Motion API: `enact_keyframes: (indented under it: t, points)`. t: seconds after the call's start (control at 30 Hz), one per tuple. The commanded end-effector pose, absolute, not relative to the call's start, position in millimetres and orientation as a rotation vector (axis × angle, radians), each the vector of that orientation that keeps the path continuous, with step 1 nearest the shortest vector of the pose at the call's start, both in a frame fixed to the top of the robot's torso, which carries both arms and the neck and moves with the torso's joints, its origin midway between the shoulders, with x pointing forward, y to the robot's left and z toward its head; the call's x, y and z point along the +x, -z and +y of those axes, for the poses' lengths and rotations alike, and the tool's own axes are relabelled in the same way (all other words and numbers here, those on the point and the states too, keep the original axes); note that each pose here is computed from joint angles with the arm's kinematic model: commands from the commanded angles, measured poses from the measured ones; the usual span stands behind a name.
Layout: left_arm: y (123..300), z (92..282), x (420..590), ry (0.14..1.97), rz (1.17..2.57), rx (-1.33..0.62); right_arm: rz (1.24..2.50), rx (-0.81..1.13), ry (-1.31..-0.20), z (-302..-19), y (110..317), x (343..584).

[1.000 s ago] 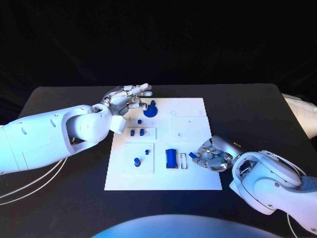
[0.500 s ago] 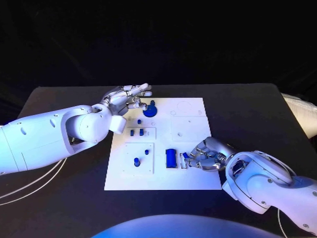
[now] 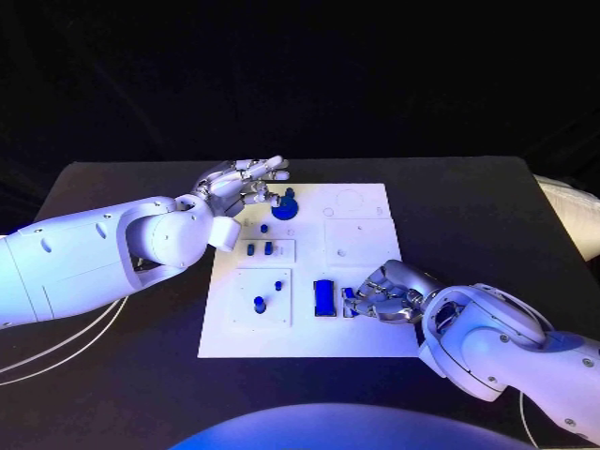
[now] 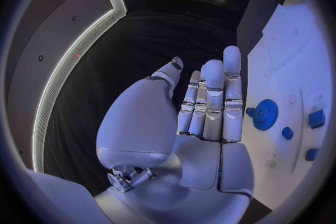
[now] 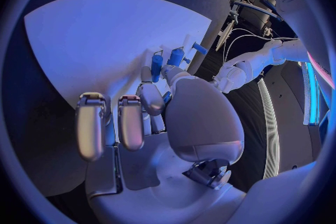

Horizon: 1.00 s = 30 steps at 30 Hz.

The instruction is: Assemble the parts on the task board

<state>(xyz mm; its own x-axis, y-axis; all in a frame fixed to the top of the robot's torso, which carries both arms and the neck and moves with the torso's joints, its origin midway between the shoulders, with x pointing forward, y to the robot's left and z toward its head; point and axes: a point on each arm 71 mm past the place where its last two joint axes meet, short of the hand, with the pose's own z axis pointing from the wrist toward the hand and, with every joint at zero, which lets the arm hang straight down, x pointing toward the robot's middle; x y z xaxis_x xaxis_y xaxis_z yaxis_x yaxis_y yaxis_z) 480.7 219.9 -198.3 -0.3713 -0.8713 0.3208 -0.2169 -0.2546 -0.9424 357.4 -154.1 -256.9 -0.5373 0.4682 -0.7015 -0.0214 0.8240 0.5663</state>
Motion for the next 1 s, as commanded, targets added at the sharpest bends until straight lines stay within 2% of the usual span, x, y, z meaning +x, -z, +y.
enact_keyframes:
  t: [0.03, 1.0]
  points:
    - [197.1, 216.8, 479.7, 1.699, 1.495, -1.326, 2.081, 0.264, -0.632, -152.1, 259.2, 356.5]
    - [197.3, 217.5, 479.2, 1.702, 1.504, -1.328, 2.027, 0.196, -0.624, -148.8, 253.7, 354.0]
